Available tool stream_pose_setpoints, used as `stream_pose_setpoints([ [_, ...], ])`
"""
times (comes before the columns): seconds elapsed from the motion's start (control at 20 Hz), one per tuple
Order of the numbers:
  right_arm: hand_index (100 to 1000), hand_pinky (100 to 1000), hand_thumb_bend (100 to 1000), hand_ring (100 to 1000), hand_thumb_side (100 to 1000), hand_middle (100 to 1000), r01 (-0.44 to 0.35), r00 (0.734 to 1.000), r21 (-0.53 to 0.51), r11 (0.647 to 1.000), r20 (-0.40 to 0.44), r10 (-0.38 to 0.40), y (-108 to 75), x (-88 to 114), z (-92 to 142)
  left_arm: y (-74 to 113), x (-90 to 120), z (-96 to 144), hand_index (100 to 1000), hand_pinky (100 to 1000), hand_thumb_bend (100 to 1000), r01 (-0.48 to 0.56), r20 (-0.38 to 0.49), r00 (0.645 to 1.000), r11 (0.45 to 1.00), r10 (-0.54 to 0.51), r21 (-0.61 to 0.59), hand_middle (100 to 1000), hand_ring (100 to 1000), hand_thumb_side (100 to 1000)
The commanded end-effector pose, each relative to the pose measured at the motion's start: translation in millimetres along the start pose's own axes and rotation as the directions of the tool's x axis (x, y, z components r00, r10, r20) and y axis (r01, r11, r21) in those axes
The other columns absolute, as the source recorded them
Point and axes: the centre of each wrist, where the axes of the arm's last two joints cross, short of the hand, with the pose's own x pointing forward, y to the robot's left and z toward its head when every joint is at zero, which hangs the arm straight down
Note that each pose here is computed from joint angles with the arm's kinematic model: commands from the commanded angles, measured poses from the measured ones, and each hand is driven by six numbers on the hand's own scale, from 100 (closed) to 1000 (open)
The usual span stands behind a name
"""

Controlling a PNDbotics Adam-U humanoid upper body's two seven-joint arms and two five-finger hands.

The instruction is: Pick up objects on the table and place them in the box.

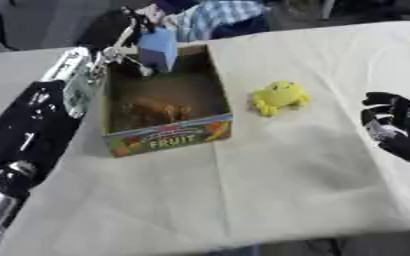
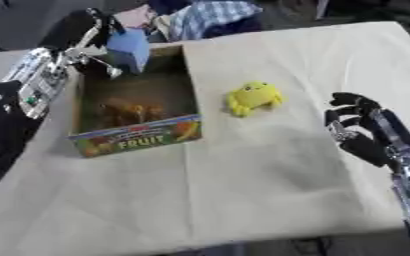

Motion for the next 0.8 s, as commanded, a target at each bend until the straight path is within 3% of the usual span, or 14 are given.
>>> stream_pose_setpoints([
  [0.05,876,671,146,765,531,766,-0.020,0.999,-0.005,1.000,0.025,0.020,-9.1,6.2,-4.6,1.2,2.1,-3.9,607,629,624,0.024,0.012,1.000,1.000,-0.024,-0.011,510,506,191],
  [0.1,876,672,147,766,530,766,-0.024,0.999,-0.004,1.000,0.027,0.024,-10.2,6.6,-5.0,-1.2,2.0,-3.2,684,660,740,0.028,0.022,0.999,0.999,-0.027,-0.037,578,560,281],
  [0.15,877,673,149,766,529,766,-0.029,0.999,-0.004,1.000,0.029,0.029,-11.6,7.2,-5.6,-1.4,1.5,-2.7,720,679,779,0.032,0.032,0.999,0.998,-0.030,-0.060,616,593,307],
  [0.2,877,674,154,767,522,768,-0.037,0.999,-0.005,0.999,0.032,0.037,-14.0,8.0,-6.5,-0.4,0.7,-1.7,784,737,882,0.034,0.041,0.999,0.996,-0.031,-0.080,716,676,374],
  [0.3,879,677,165,770,510,770,-0.067,0.997,-0.006,0.998,0.042,0.068,-21.2,11.0,-9.4,5.2,-0.7,1.4,822,784,968,0.027,0.063,0.998,0.994,-0.020,-0.109,777,741,429],
  [0.4,882,683,184,774,491,775,-0.110,0.992,-0.004,0.994,0.055,0.110,-32.0,15.6,-14.1,16.2,-1.9,6.1,829,809,1000,0.004,0.088,0.996,0.994,0.006,-0.113,808,774,493],
  [0.6,886,693,219,781,463,783,-0.224,0.972,0.010,0.974,0.079,0.223,-60.0,26.2,-27.3,54.3,-6.2,25.3,826,815,1000,-0.081,0.139,0.987,0.996,0.086,-0.037,819,777,607],
  [0.8,890,704,261,788,447,791,-0.324,0.943,0.058,0.944,0.092,0.318,-86.5,29.4,-40.6,92.6,-9.7,60.3,776,764,809,-0.234,0.166,0.962,0.968,0.217,0.094,709,665,670],
])
